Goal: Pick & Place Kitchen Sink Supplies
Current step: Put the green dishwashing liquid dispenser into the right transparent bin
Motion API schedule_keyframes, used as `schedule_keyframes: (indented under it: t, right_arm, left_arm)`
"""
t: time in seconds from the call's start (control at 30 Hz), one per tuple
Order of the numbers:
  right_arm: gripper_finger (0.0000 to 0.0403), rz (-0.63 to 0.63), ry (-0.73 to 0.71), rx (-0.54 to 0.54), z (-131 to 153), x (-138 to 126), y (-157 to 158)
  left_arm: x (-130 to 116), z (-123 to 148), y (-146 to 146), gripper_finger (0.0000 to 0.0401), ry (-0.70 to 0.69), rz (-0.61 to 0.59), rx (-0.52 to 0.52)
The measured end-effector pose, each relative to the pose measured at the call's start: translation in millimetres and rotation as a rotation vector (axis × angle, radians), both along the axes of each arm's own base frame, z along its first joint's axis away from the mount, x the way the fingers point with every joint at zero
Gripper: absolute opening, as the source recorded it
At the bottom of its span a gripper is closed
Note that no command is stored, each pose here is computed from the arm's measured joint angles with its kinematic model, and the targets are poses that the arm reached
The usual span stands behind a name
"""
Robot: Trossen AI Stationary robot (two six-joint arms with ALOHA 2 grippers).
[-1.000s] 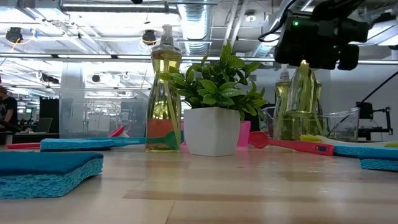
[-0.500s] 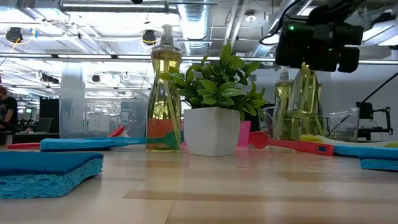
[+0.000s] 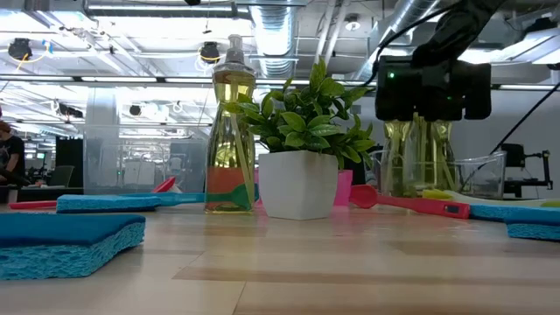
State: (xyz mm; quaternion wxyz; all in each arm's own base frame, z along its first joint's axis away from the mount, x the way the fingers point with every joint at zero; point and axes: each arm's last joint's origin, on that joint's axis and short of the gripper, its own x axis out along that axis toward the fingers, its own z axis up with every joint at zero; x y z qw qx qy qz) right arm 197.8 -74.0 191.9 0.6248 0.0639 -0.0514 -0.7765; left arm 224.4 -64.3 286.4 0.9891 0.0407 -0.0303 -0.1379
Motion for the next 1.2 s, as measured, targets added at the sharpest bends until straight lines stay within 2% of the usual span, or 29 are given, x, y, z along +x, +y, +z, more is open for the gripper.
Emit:
schedule_keyframes:
  t: [0.23,0.57,1.2]
  right_arm:
    - [0.0205,0.045,0.023,0.001,-3.6,4.7,8.7]
    - [0.0251,0.068,0.047,0.025,-3.3,5.5,12.4]
    - [0.0255,0.085,0.090,0.085,-4.4,5.8,13.0]
  left_arm:
    - [0.0,0.0,0.0,0.0181,0.000,0.000,0.000]
    - [0.0,0.0,0.0,0.0181,0.000,0.000,0.000]
    - [-0.1,0.1,0.0,0.0181,0.000,0.000,0.000]
